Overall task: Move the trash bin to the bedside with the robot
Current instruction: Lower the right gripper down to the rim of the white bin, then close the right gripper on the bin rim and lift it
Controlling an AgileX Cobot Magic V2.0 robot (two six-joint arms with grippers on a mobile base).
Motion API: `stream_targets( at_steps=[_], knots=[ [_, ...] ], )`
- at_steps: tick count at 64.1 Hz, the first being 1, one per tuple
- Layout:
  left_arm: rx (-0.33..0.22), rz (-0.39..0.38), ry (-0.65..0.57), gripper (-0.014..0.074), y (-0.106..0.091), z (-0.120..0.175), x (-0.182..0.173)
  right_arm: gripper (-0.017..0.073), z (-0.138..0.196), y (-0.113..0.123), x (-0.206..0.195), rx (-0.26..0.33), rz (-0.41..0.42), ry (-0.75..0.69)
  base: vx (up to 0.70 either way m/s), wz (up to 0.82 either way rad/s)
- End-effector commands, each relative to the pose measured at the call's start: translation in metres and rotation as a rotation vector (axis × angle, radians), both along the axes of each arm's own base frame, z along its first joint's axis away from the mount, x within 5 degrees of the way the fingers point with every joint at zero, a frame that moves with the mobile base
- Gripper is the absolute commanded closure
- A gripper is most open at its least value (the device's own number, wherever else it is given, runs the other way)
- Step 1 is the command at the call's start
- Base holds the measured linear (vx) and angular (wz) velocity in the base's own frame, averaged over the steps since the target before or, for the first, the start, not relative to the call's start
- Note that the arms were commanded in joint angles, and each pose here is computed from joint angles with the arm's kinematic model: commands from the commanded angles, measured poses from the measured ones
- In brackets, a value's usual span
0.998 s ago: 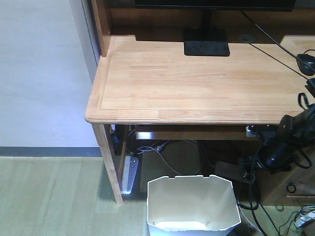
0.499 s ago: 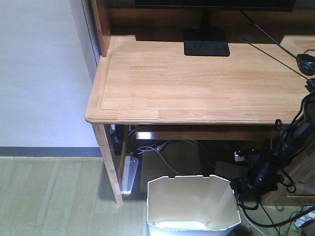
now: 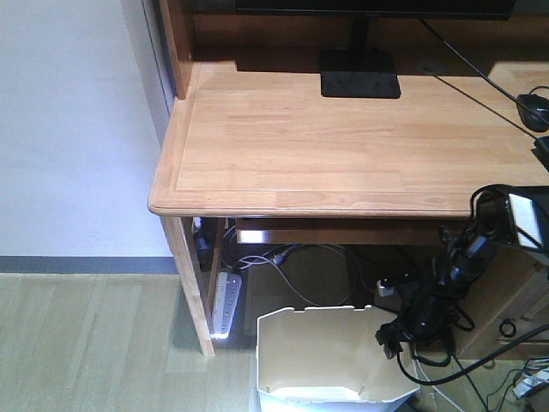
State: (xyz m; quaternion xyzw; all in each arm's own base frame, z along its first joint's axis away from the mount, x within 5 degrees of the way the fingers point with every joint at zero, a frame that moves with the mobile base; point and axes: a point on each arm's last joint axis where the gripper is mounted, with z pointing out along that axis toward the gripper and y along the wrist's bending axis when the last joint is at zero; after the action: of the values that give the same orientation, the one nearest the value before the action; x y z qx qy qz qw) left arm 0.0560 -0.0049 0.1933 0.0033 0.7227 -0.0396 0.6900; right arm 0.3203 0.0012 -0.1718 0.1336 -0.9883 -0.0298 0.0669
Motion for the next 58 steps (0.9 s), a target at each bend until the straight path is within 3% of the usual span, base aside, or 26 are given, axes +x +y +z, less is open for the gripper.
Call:
stream_targets(
  at_steps=[1, 30, 39, 47, 58],
  knots=[
    [-0.015, 0.018, -0.042, 0.0599, 0.002, -0.003, 0.001, -0.0032, 0.007, 0.001, 0.015, 0.007, -0.005, -0.034, 0.0, 0.0],
    [-0.015, 0.018, -0.042, 0.0599, 0.002, -0.003, 0.001, -0.003, -0.026, 0.0, 0.013, 0.015, -0.015, -0.001, 0.0, 0.0],
    [-0.015, 0.018, -0.042, 0.0599, 0.002, -0.003, 0.001, 0.0016, -0.029, 0.001, 0.02, 0.023, -0.028, 0.001, 0.0, 0.0],
    [-0.015, 0.018, -0.042, 0.0599, 0.002, -0.003, 0.001, 0.0195, -0.029, 0.002, 0.022, 0.034, -0.039, 0.023, 0.0, 0.0],
    [-0.015, 0.018, -0.042, 0.0599, 0.002, -0.003, 0.001, 0.0577, -0.028, 0.003, 0.018, 0.044, -0.033, 0.069, 0.0, 0.0]
  ],
)
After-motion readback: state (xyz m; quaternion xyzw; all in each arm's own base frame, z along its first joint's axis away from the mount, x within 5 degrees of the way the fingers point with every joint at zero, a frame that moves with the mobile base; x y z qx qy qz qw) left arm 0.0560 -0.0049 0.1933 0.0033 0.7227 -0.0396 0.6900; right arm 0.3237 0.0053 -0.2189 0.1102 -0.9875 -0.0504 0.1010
